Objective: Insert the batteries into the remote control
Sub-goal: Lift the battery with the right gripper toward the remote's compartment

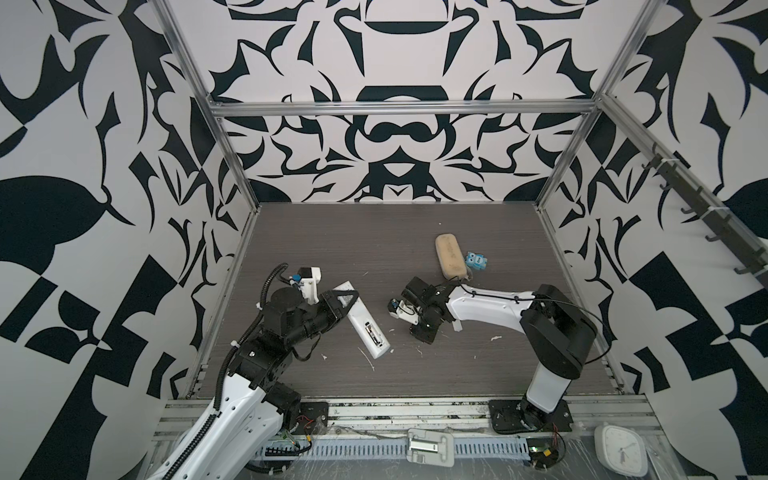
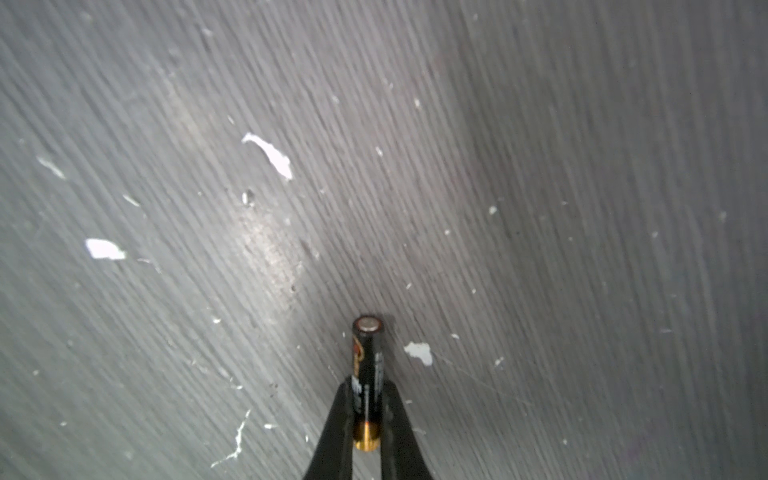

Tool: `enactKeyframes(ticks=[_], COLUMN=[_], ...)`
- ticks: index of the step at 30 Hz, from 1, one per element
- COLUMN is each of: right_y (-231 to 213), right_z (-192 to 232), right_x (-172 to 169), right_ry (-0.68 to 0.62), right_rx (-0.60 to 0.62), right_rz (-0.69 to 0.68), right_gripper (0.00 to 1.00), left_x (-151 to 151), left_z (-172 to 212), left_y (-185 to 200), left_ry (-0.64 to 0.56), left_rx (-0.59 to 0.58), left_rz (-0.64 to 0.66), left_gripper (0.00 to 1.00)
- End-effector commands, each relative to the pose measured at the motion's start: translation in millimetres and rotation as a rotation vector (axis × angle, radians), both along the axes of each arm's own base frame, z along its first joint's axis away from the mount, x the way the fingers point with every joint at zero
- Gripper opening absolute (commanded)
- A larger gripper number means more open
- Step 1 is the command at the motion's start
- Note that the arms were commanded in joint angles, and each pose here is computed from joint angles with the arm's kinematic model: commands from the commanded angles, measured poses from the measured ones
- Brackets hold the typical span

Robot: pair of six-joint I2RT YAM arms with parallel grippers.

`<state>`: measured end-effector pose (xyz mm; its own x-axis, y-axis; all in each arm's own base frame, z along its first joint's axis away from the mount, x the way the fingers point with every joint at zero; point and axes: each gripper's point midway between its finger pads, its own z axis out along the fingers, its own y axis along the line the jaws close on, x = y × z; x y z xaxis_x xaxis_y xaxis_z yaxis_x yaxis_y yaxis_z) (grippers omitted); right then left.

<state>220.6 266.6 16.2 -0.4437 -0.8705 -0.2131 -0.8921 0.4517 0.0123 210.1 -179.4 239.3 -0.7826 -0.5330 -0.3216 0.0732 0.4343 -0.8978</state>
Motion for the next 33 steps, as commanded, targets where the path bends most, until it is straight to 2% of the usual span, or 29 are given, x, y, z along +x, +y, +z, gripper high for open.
enactKeyframes(ticks=[1, 10, 17, 24, 33], right_y=[-11.8, -3.6, 4.7, 7.6, 11.0], right_z=[-13.9, 0.9, 34.1, 101.0, 198.2], right_x=[-6.8, -5.0, -0.7, -0.6, -5.5], right_ry=[0.014, -0.009, -0.022, -0.014, -0.006], right_rx=[-0.047, 0.025, 0.118, 0.186, 0.25], right_rz=[0.002, -0.015, -0.114, -0.228, -0.245], right_gripper=[0.0, 0.0, 0.0, 0.0, 0.0], left_x=[4.3, 2.3, 7.0, 22.0, 28.7], left_z=[11.5, 17.0, 16.9, 15.0, 22.2], left_y=[1.0, 7.2, 9.0, 3.5, 5.0], left_ry=[-0.046, -0.068, -0.107, -0.172, -0.282], left_rx=[-0.021, -0.025, -0.024, -0.072, -0.035], left_rz=[0.015, 0.042, 0.06, 0.076, 0.087], left_gripper=[0.0, 0.0, 0.0, 0.0, 0.0])
